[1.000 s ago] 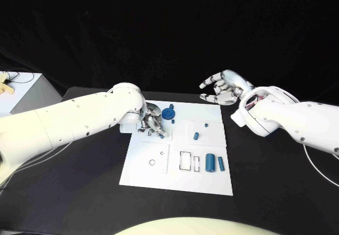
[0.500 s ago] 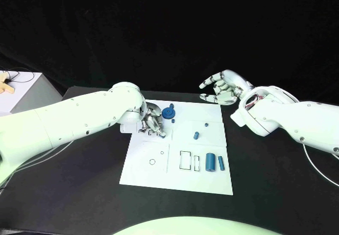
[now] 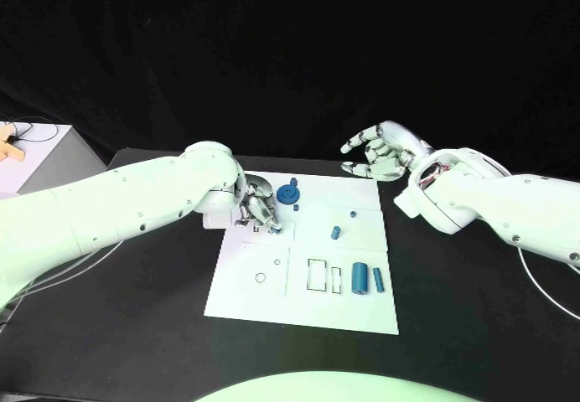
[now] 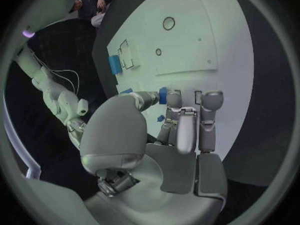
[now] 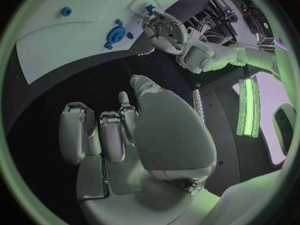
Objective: Assemble the parts on the task board
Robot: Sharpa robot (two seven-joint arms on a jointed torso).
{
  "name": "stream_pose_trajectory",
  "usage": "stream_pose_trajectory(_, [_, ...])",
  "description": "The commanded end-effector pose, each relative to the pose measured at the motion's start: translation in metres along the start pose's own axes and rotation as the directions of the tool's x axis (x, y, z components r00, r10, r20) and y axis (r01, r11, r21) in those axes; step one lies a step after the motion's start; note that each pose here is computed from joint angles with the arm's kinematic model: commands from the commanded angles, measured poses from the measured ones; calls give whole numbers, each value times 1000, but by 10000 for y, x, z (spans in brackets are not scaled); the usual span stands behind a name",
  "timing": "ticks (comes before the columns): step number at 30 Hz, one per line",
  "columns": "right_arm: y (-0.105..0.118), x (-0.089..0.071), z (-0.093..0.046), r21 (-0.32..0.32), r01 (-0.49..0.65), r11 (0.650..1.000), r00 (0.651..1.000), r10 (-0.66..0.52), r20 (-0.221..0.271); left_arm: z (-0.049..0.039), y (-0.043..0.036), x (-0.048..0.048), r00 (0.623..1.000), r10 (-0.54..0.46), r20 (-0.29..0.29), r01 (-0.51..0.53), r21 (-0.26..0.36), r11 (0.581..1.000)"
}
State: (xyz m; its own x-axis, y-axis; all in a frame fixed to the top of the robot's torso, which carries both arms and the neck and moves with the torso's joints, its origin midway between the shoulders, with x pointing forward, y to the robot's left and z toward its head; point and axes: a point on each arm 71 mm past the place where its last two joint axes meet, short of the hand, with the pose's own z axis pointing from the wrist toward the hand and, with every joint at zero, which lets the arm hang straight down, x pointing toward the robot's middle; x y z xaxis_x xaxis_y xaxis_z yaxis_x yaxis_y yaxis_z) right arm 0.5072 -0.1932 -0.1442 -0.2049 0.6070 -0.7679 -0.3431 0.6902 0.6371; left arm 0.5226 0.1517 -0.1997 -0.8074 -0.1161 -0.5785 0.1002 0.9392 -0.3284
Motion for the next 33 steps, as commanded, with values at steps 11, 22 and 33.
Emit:
stream_pose_trajectory(11, [-18, 17, -5, -1, 10, 1000, 1000, -10, -19, -67, 80, -77, 990, -70, 123, 70, 5, 998])
stream_pose_trajectory(22, [-26, 27, -6, 1, 9, 1000, 1000, -9, -22, -68, 79, -50, 989, -5, 149, 8, -21, 1000])
stream_pose_trajectory(33, [-27, 30, -7, 1, 9, 1000, 1000, -9, -22, -28, 82, 7, 980, 41, 197, -33, -44, 998])
